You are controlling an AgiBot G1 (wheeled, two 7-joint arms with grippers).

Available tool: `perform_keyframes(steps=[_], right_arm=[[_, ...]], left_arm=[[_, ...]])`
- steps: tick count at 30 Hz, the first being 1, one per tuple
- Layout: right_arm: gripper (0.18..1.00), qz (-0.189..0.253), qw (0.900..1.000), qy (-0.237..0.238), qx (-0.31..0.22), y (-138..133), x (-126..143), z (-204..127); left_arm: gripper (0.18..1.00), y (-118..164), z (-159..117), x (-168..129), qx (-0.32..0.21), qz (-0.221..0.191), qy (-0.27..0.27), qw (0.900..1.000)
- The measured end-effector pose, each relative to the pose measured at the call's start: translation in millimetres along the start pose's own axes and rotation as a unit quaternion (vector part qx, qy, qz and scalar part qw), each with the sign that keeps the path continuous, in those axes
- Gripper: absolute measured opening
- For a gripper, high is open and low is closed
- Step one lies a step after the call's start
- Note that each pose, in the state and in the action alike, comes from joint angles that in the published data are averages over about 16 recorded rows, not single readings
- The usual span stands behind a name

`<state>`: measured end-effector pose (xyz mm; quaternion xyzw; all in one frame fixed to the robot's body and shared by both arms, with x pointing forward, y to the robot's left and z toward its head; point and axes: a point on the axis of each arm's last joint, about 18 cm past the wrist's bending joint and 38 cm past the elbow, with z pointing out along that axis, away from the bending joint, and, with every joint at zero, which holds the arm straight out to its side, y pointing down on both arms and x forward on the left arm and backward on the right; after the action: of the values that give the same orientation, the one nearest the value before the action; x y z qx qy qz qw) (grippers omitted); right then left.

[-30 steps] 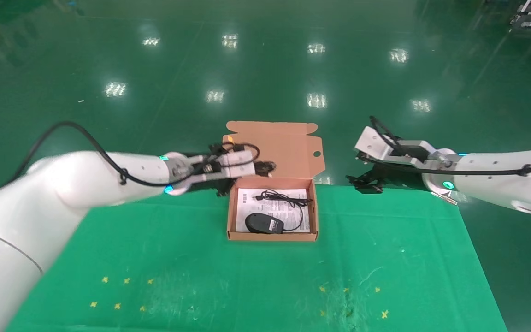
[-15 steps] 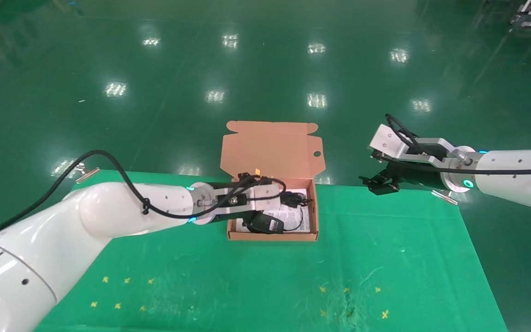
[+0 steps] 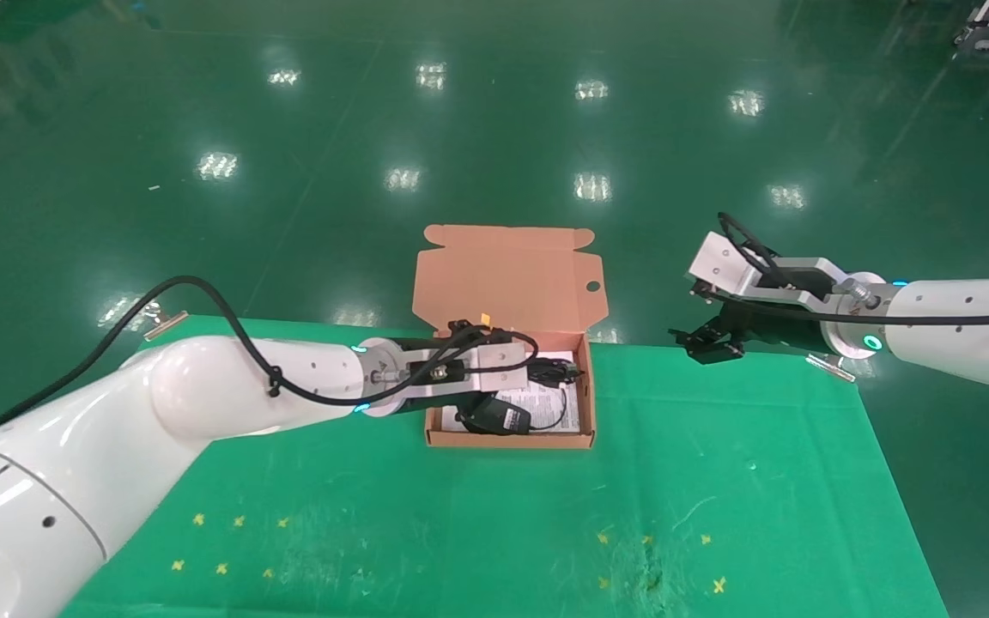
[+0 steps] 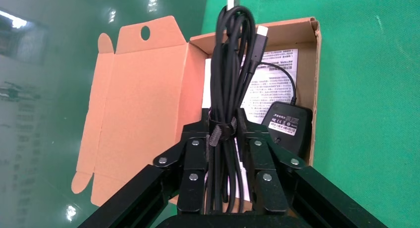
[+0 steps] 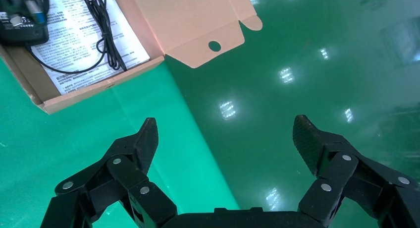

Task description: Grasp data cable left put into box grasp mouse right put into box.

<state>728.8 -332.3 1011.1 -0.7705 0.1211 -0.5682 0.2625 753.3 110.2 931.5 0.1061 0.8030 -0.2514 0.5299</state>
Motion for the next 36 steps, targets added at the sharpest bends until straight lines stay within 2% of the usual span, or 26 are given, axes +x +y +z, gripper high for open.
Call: perform_keyframes(steps=[5, 11, 18, 22, 28, 32, 36], right_arm=[[1.001, -0.003, 1.0, 0.005, 0.003, -3, 4, -1], [1.001, -0.018, 0.999, 0.025, 0.014, -13, 20, -10], [1.001, -0.051, 0.997, 0.048, 0.024, -27, 42, -26], [1.001, -0.059, 0.997, 0.047, 0.031, -30, 46, -34], [1.001, -0.048, 0.997, 0.023, 0.05, -28, 35, -40], [1.001, -0.023, 0.997, -0.001, 0.073, -26, 21, -45], [1.001, 0.002, 0.995, -0.028, 0.098, -24, 7, -51]], left_arm=[[0.322, 2, -4, -5, 0.001, -0.002, -0.006, 1.0], [0.404, 6, -20, -33, 0.002, -0.011, -0.035, 0.9993], [0.552, 11, -49, -80, 0.003, -0.03, -0.085, 0.9959], [0.645, 16, -63, -95, 0.009, -0.051, -0.1, 0.9937], [0.777, 25, -77, -93, 0.031, -0.096, -0.093, 0.9905], [0.858, 31, -85, -79, 0.056, -0.134, -0.074, 0.9866], [0.907, 36, -96, -66, 0.084, -0.171, -0.055, 0.9802]])
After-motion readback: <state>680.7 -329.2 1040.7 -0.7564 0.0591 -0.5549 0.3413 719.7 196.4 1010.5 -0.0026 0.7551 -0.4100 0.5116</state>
